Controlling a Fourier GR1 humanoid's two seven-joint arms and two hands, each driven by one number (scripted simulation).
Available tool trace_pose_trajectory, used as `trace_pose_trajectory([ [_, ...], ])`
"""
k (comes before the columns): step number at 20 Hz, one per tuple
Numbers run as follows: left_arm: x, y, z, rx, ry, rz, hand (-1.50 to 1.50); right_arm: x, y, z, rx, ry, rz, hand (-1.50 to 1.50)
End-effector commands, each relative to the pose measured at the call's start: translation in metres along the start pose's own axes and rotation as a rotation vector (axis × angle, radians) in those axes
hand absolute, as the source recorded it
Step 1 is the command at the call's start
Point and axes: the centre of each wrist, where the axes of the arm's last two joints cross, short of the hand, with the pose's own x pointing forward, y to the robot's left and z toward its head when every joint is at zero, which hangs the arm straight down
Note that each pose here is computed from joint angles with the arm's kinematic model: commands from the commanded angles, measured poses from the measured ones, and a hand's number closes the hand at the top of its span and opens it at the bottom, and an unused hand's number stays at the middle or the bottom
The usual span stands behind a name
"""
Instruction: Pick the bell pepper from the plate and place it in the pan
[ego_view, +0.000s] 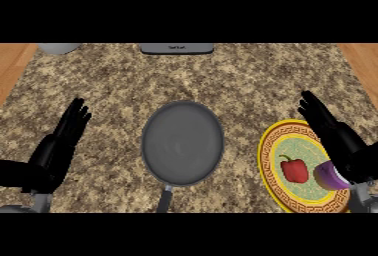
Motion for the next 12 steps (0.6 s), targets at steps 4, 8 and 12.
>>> trace_pose_trajectory([
  [4, -0.007, 0.060, -0.006, 0.198, 0.193, -0.215, 0.00, 0.039, 0.018, -0.003, 0.287, -0.377, -0.115, -1.50],
  [8, -0.030, 0.072, 0.013, 0.263, 0.310, -0.247, 0.00, 0.081, -0.051, 0.004, 0.006, -0.429, 0.422, 1.50],
  [12, -0.023, 0.084, 0.004, 0.331, 0.371, -0.255, 0.00, -0.016, -0.025, 0.021, -0.314, -0.485, -0.262, 1.50],
])
